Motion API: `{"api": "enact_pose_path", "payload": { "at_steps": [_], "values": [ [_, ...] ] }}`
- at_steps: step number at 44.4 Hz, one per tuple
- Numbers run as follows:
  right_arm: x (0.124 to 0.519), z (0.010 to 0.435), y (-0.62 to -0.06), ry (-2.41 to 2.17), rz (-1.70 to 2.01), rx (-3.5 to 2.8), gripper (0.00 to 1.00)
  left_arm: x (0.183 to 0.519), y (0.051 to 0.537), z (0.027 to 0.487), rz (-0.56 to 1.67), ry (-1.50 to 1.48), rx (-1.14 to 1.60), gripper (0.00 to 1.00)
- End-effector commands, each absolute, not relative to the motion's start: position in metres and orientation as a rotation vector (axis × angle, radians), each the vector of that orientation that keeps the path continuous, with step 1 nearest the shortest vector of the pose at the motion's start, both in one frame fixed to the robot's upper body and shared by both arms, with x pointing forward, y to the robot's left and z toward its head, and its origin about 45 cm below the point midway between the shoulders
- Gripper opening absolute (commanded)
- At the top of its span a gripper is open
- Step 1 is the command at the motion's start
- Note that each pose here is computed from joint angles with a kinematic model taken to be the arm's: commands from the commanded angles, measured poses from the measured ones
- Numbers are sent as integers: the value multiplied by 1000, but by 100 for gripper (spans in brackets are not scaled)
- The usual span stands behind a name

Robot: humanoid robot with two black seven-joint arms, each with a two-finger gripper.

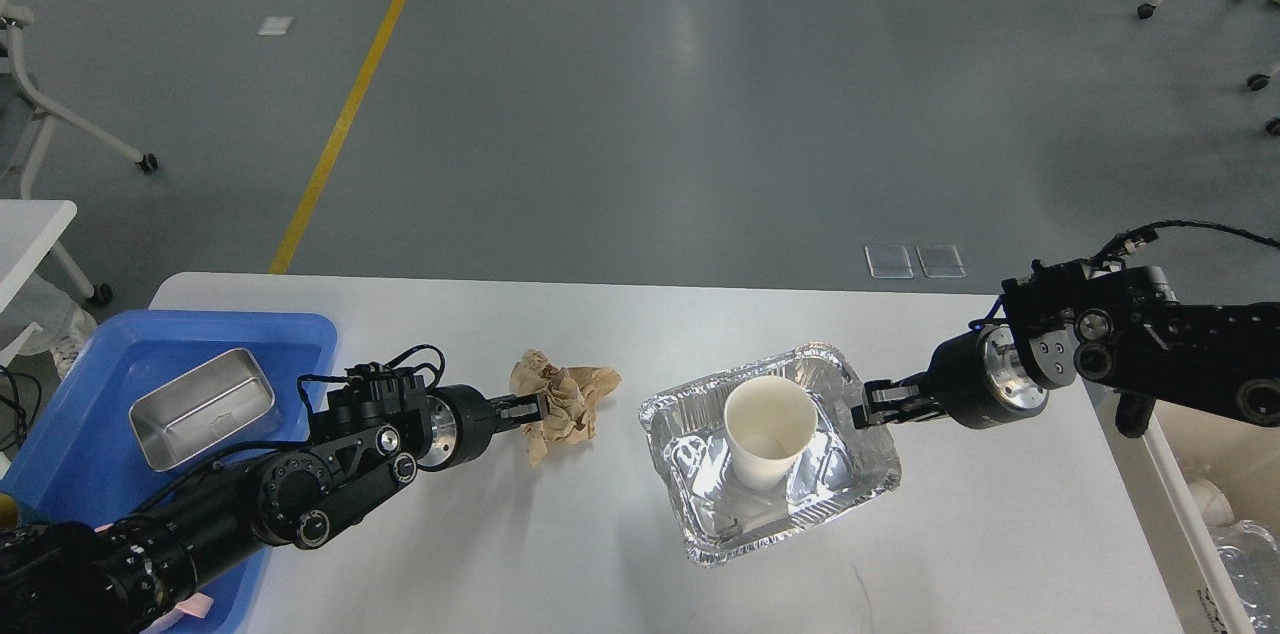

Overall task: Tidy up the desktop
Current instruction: 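Reach the left gripper to the crumpled brown paper and grasp it, then lift the crumpled paper and carry it over the foil tray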

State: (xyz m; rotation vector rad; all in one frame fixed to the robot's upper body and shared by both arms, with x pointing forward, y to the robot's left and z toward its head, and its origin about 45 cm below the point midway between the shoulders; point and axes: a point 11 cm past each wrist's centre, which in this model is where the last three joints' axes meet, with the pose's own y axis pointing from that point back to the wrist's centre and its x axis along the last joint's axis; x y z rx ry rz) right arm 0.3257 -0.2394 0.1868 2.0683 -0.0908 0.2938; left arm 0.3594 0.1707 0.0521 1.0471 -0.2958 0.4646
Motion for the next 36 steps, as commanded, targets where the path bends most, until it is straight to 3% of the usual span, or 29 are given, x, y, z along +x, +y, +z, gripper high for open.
{"api": "enact_pose_path", "payload": {
  "at_steps": [1, 5, 20, 36],
  "values": [
    [326, 187, -240, -92, 294, 2069, 0, 356, 169, 51, 424, -275, 1045, 10],
    [326, 187, -240, -92, 294, 2069, 0, 354, 168, 51, 402, -260, 1044, 0],
    [327, 188, -242, -101, 293, 2067, 0, 365, 173, 68, 380, -245, 1023, 0],
    [328, 189, -242, -113, 289, 2071, 0, 392, 256, 147, 423, -199, 965, 0]
  ]
}}
